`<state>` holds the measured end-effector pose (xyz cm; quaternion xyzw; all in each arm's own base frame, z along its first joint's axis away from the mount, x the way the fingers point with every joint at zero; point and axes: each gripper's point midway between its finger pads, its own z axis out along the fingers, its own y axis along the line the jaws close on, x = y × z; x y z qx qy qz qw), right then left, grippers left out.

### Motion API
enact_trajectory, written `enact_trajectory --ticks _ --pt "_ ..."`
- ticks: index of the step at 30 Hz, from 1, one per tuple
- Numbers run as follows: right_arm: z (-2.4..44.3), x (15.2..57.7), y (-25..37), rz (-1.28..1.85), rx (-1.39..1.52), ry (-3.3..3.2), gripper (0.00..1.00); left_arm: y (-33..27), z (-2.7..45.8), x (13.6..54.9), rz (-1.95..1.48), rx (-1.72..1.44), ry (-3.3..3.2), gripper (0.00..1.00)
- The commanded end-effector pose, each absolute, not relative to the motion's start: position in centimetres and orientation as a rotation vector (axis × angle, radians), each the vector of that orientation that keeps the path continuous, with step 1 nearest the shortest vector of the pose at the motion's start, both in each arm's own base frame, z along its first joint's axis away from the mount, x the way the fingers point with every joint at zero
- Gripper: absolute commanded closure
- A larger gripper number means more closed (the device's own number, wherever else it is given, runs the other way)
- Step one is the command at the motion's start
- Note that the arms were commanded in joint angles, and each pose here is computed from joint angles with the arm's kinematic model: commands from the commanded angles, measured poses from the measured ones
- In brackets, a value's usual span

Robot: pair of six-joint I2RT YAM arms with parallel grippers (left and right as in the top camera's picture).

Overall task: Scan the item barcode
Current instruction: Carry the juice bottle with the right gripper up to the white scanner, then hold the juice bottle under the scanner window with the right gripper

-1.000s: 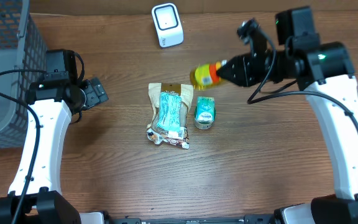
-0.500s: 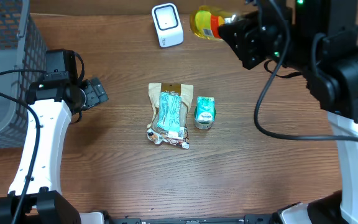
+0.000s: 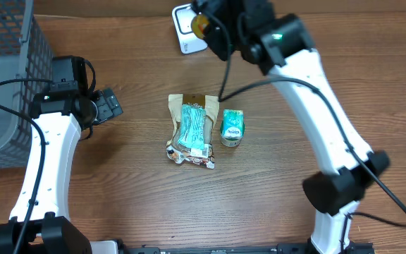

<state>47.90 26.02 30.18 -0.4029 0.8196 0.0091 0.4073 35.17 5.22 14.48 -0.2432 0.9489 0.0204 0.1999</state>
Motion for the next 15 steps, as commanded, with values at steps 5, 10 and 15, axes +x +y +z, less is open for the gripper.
enact_trajectory --ticks 5,10,15 --pt "27.0 52.2 27.6 -0.167 -1.158 1.934 0.96 5.3 15.2 35.4 0.066 -0.658 2.635 0.0" --pt "25.1 54.7 28.4 -0.235 -1.191 1.873 0.96 5.3 15.2 35.4 0.067 -0.658 2.635 0.0" --pt "24.9 56.4 29.4 -0.25 -1.165 1.813 0.96 5.3 15.2 35.4 0.066 -0.659 2.635 0.0"
